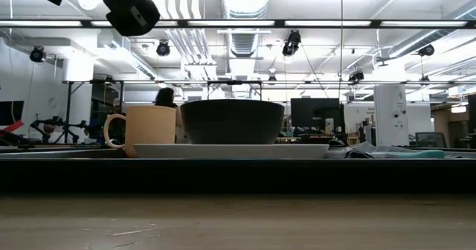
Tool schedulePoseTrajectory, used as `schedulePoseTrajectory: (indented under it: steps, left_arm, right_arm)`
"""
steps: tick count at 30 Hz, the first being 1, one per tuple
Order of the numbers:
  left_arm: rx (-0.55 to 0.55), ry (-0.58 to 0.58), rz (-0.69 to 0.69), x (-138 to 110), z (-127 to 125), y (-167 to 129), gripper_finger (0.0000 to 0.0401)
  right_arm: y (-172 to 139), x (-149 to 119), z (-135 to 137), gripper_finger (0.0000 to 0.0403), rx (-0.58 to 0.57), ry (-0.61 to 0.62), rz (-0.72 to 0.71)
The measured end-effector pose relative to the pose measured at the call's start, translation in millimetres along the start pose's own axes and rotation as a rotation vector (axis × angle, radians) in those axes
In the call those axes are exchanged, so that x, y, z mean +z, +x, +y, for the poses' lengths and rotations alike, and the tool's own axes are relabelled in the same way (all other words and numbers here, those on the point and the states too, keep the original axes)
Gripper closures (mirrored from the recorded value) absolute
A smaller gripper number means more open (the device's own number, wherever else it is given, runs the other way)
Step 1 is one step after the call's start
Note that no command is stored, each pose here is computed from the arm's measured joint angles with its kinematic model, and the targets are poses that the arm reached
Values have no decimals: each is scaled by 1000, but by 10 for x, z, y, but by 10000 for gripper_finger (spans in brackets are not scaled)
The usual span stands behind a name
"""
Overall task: Set up tray
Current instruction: Put the blue knife on top of the gray napkin on the black serving tray
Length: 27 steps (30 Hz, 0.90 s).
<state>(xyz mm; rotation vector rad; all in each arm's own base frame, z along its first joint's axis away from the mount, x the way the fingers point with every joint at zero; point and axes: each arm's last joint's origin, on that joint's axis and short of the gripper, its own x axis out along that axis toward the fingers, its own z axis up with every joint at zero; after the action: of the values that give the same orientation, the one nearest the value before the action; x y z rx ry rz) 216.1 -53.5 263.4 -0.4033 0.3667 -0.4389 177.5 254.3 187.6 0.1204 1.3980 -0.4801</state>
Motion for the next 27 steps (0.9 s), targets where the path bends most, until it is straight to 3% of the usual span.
schedulePoseTrajectory:
  steps: [5,14,21,27]
  left_arm:
    - [-13,8,-18,22,-35,-41,267]
    - [-33,10,-25,29,-57,-83,267]
    - [-41,7,-14,19,-56,-83,267]
    - [-55,6,-6,12,-58,-82,267]
  right_arm:
    - [98,-36,-45,255,-35,200,-18]
    - [142,-92,63,267,79,390,-5]
    - [275,-155,25,268,35,611,-4]
    - [387,-209,18,264,55,646,7]
